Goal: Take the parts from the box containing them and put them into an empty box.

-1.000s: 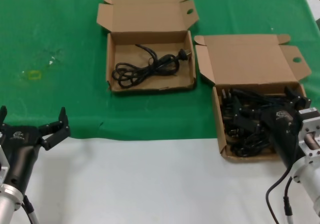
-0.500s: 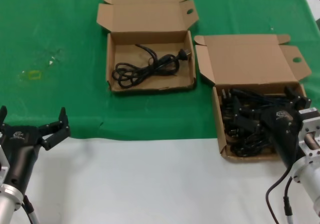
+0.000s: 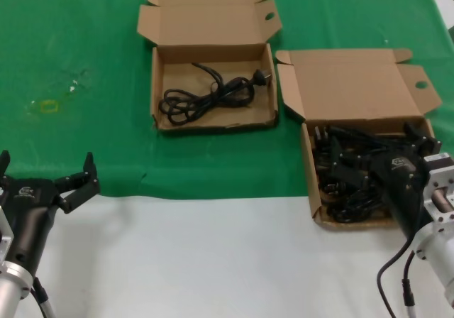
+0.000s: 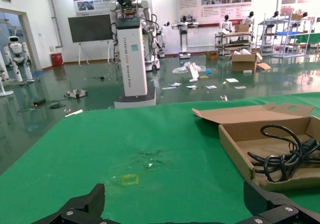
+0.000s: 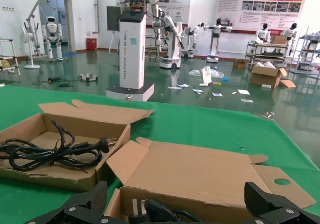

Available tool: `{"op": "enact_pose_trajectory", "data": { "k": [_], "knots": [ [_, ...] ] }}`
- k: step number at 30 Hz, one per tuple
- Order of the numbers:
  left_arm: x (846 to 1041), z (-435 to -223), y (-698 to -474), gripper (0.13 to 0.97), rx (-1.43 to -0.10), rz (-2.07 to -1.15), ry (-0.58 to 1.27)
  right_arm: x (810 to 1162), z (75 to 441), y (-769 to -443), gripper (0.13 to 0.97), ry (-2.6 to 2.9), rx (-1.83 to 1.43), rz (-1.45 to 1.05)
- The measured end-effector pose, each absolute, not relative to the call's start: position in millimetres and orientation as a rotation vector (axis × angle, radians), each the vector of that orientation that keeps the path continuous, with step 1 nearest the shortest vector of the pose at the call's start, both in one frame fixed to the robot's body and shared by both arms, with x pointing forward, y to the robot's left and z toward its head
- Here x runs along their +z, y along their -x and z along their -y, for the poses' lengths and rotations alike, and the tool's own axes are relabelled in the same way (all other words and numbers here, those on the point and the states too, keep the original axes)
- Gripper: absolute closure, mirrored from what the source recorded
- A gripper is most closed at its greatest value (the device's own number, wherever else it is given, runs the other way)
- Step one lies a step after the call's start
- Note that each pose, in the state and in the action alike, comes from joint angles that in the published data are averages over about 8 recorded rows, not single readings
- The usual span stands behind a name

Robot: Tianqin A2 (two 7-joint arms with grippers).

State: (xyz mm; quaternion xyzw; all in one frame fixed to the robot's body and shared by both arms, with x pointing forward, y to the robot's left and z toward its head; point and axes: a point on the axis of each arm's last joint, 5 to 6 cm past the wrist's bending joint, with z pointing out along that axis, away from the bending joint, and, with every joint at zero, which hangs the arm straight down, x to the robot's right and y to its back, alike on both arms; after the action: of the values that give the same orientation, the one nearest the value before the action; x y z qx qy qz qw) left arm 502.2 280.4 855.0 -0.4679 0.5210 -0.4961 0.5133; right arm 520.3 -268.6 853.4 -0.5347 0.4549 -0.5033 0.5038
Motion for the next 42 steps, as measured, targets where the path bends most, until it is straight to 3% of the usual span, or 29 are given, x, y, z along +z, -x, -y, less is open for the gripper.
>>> {"op": "enact_pose_trajectory", "data": {
  "k": [42],
  "knots": [
    [855.0, -280.4, -502.2, 0.132, -1.193, -1.253, 1.125, 853.4, 268.6, -520.3, 0.13, 1.291, -1.215, -1.098]
  ]
}}
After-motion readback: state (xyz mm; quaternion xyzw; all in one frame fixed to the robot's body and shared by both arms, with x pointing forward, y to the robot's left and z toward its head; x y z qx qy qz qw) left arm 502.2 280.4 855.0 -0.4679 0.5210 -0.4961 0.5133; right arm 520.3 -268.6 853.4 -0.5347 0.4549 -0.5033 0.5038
